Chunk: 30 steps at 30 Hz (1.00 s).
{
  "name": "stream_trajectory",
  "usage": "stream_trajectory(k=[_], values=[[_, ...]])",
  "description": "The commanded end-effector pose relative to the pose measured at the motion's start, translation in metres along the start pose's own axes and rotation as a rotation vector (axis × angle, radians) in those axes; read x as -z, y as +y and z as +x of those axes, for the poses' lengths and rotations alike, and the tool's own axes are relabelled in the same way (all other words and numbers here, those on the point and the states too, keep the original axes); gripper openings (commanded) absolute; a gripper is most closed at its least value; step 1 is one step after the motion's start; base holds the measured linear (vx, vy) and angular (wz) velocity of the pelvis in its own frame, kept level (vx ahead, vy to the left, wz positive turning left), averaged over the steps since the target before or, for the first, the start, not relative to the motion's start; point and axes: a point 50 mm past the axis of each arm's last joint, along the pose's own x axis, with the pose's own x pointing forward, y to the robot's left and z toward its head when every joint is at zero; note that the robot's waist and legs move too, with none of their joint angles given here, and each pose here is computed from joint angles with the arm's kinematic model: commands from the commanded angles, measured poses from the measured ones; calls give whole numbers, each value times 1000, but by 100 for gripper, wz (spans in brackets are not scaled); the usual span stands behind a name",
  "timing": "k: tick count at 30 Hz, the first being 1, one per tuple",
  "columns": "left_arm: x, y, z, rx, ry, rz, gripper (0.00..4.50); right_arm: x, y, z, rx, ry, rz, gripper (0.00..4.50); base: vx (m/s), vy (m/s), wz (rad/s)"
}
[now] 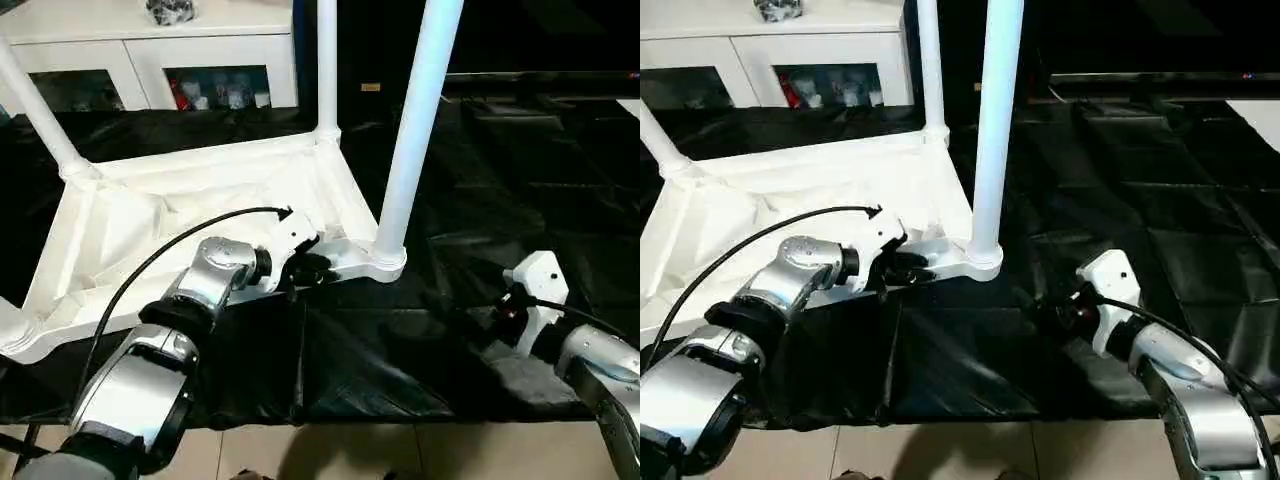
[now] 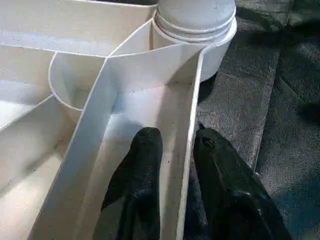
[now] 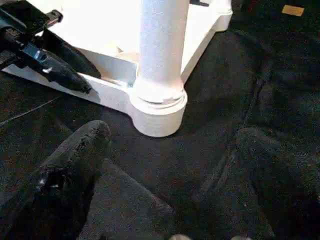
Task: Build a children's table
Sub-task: Rotate leg to tighten
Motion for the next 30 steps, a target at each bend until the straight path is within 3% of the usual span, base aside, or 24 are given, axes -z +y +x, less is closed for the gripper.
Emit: stream_trajectory(k=[1, 12, 21, 30], values=[[1, 2, -3, 8, 34, 15, 93, -3, 0, 3, -14, -3, -19, 450, 0, 0, 0], [4, 1, -5, 66, 62, 12, 6, -9, 8, 12, -116, -62, 48, 450, 0, 0, 0], [0, -14, -6, 229, -57, 100, 6, -7, 10, 28, -217, 2, -65, 450, 0, 0, 0], [13, -32, -13, 346, -82, 125, 6, -1, 10, 43, -298, 43, -111, 450, 0, 0, 0]])
